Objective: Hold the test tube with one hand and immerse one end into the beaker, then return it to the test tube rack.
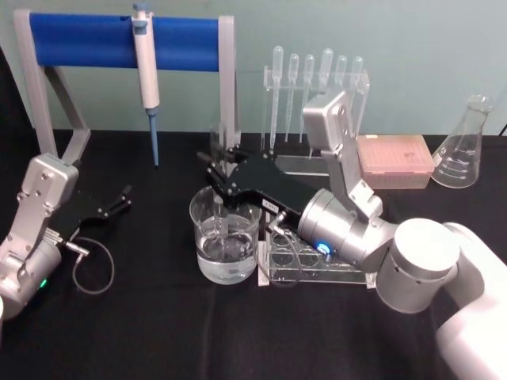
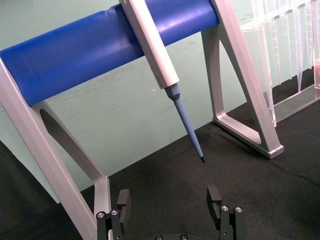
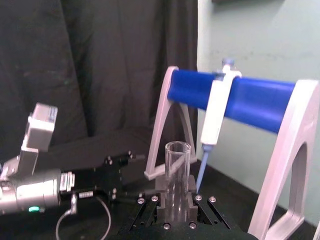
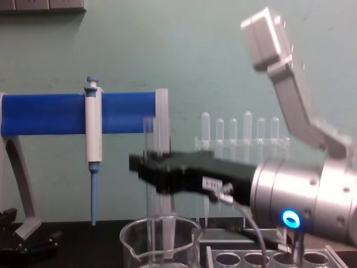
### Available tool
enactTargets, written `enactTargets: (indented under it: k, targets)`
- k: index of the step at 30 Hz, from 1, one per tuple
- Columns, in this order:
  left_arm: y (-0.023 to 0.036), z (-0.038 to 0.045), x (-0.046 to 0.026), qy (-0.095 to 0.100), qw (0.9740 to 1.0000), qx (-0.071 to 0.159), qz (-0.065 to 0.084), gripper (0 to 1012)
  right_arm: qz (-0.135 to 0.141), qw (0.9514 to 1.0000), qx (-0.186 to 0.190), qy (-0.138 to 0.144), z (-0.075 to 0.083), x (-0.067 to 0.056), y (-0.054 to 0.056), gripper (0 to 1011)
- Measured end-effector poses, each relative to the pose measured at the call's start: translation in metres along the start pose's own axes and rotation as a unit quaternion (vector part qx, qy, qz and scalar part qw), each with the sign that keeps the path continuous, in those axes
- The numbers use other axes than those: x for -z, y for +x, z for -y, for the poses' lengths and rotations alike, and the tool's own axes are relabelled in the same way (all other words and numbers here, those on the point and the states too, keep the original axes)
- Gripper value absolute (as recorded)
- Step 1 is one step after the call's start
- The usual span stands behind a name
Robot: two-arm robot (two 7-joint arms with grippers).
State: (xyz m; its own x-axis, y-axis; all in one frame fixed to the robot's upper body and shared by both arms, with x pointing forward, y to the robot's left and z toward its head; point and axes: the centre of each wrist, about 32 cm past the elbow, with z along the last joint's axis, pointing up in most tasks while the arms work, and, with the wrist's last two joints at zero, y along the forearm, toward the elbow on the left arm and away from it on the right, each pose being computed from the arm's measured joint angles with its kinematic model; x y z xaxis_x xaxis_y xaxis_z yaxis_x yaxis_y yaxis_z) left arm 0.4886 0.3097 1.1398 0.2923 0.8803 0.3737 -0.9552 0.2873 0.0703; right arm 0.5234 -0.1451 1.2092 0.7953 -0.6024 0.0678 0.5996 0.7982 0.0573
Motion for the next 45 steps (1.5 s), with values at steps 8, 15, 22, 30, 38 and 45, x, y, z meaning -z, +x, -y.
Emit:
enactTargets:
  k: [8, 15, 22, 30, 38, 45]
  targets:
    - [0.0, 0.0, 0.0, 0.0, 1.0, 0.0, 0.0, 1000, -0.002, 0.9999, 0.001, -0.011, 0.007, 0.025, -0.005, 228]
    - [0.0, 0.0, 0.0, 0.0, 1.0, 0.0, 0.0, 1000, 0.001, 0.9998, -0.001, -0.019, 0.01, 0.037, -0.009, 228]
    - [0.0, 0.0, 0.0, 0.0, 1.0, 0.0, 0.0, 1000, 0.006, 0.9997, -0.001, -0.022, 0.011, 0.04, -0.01, 228]
    - [0.0, 0.0, 0.0, 0.0, 1.0, 0.0, 0.0, 1000, 0.006, 0.9997, -0.001, -0.022, 0.011, 0.04, -0.01, 228]
    - [0.0, 0.0, 0.0, 0.0, 1.0, 0.0, 0.0, 1000, 0.006, 0.9998, -0.001, -0.021, 0.011, 0.039, -0.01, 227]
    - [0.0, 0.0, 0.0, 0.0, 1.0, 0.0, 0.0, 1000, 0.006, 0.9998, -0.001, -0.021, 0.011, 0.039, -0.01, 228]
